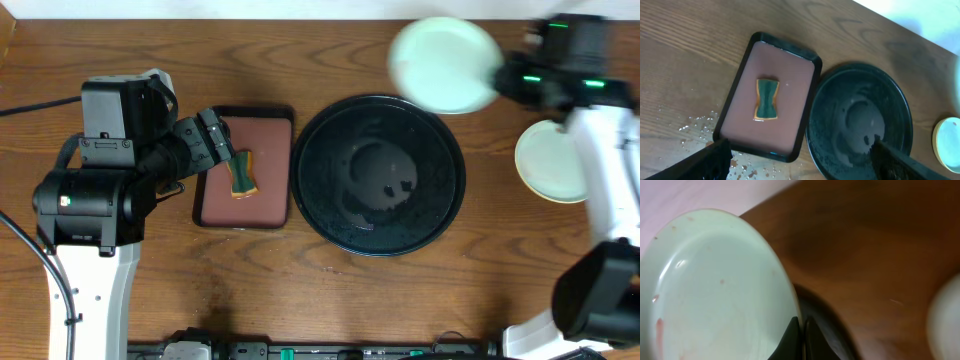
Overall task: Clean dirty plates on tray and stack at the side
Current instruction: 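Carry the green plate right and stack it on the plate pile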
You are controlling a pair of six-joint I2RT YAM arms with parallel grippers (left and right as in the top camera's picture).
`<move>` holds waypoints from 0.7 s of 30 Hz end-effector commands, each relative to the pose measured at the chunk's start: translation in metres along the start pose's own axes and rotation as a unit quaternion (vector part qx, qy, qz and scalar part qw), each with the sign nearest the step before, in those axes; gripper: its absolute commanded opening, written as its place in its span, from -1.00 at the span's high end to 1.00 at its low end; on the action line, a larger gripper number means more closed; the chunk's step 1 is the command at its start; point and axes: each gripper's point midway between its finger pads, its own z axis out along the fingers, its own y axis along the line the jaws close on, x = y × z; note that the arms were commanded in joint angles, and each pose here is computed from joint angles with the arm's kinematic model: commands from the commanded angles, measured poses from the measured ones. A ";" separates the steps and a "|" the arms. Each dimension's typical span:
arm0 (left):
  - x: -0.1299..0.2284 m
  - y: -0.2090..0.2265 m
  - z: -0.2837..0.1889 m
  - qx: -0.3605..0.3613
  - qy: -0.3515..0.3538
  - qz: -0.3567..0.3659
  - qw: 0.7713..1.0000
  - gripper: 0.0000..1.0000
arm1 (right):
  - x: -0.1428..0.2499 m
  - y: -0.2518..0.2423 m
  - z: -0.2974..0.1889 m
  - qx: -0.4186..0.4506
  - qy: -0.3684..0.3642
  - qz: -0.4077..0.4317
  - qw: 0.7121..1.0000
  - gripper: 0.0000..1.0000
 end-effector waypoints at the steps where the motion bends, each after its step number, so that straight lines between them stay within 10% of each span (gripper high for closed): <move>1: -0.002 -0.001 -0.003 0.004 -0.002 0.004 1.000 -0.79 | -0.012 -0.037 -0.031 -0.014 -0.001 0.089 0.996 0.98; 10: -0.002 -0.001 -0.003 0.005 -0.002 0.004 1.000 -0.79 | 0.010 -0.231 -0.096 0.216 -0.009 0.247 0.945 0.98; 21: -0.002 -0.001 -0.003 0.005 -0.002 0.004 1.000 -0.79 | 0.078 -0.287 -0.063 0.225 0.043 0.263 0.937 0.97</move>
